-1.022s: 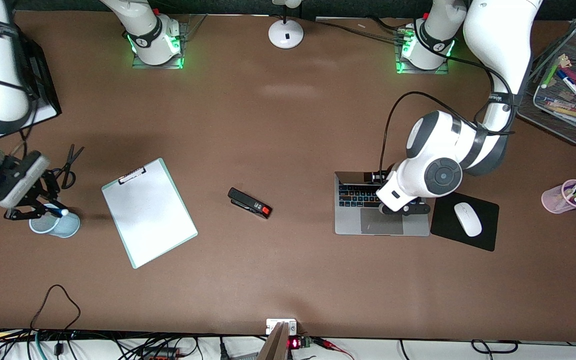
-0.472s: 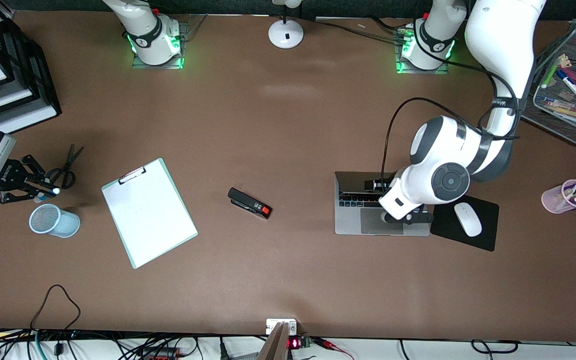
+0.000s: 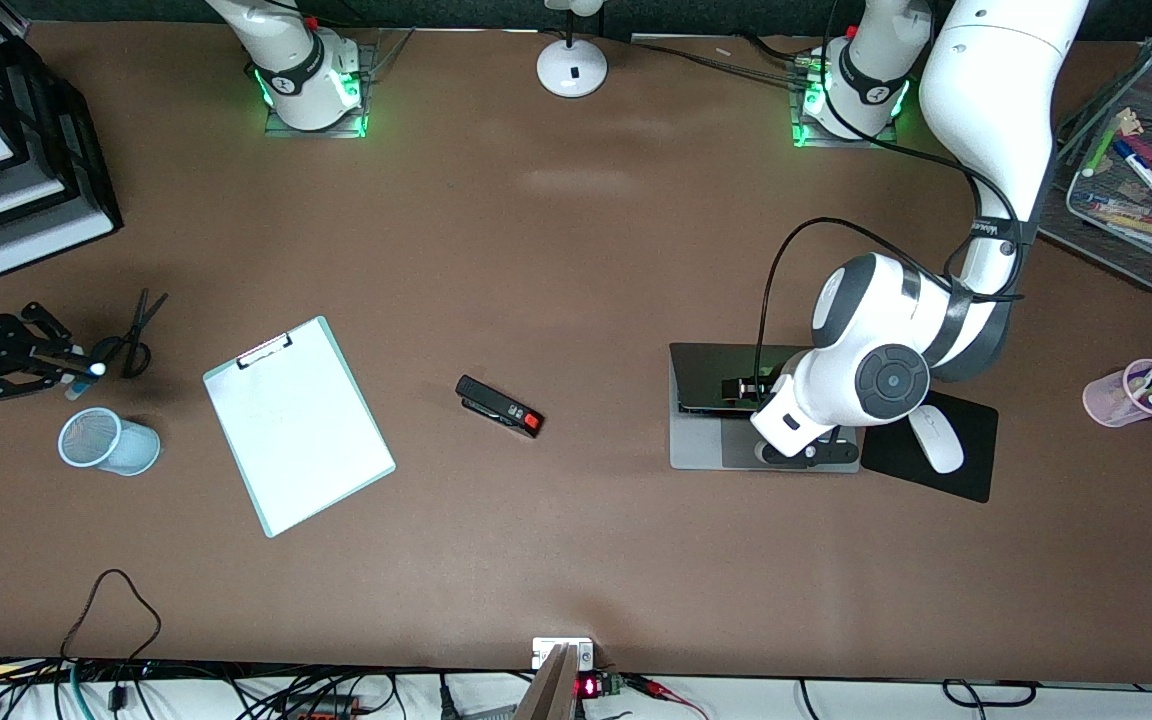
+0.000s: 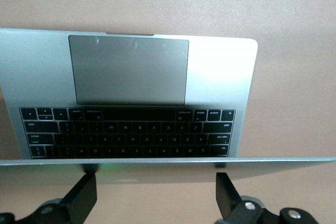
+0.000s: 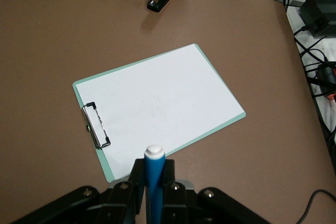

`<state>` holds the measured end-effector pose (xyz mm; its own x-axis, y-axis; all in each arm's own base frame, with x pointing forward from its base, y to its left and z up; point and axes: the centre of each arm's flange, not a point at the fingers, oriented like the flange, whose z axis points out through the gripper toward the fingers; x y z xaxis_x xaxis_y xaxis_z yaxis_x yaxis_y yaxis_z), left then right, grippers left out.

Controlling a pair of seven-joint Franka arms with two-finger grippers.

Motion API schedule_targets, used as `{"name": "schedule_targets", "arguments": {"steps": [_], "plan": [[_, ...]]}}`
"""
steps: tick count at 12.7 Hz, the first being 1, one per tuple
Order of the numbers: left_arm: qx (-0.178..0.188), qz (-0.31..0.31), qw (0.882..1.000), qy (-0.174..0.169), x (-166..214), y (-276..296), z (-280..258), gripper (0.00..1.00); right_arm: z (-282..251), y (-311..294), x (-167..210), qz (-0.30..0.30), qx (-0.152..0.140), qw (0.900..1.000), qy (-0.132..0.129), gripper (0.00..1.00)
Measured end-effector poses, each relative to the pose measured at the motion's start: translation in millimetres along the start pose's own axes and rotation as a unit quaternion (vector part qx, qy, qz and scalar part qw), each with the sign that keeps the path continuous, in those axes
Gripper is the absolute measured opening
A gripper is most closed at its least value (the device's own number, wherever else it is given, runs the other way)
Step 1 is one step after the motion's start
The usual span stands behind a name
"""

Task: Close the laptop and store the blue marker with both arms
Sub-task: 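Push the laptop lid down with the left gripper while the right gripper holds the marker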

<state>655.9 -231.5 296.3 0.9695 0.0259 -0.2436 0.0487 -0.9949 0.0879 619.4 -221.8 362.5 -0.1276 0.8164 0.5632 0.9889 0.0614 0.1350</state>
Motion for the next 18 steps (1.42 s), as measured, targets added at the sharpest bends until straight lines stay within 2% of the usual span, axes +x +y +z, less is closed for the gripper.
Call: {"name": "schedule_targets", "arguments": {"steps": [2,5,8,15,18], "plan": [[-0.002,0.001,1.0,0.005,2,1,-1,1.0,3,8,-5,-0.011,0.005,1.0,0.006,0.18],[-0.009,0.006,1.0,0.019,12,2,9,1.0,10,18,-16,-0.019,0.012,0.999,0.032,0.18],[-0.012,0.009,1.0,0.025,17,2,15,1.0,14,15,-35,-0.021,0.016,0.999,0.041,0.18],[-0.018,0.005,0.999,0.035,28,-1,36,1.0,25,8,-70,-0.042,0.009,0.996,0.082,0.18],[-0.02,0.002,0.999,0.039,34,-5,50,1.0,30,7,-71,-0.063,0.012,0.993,0.096,0.18]]}}
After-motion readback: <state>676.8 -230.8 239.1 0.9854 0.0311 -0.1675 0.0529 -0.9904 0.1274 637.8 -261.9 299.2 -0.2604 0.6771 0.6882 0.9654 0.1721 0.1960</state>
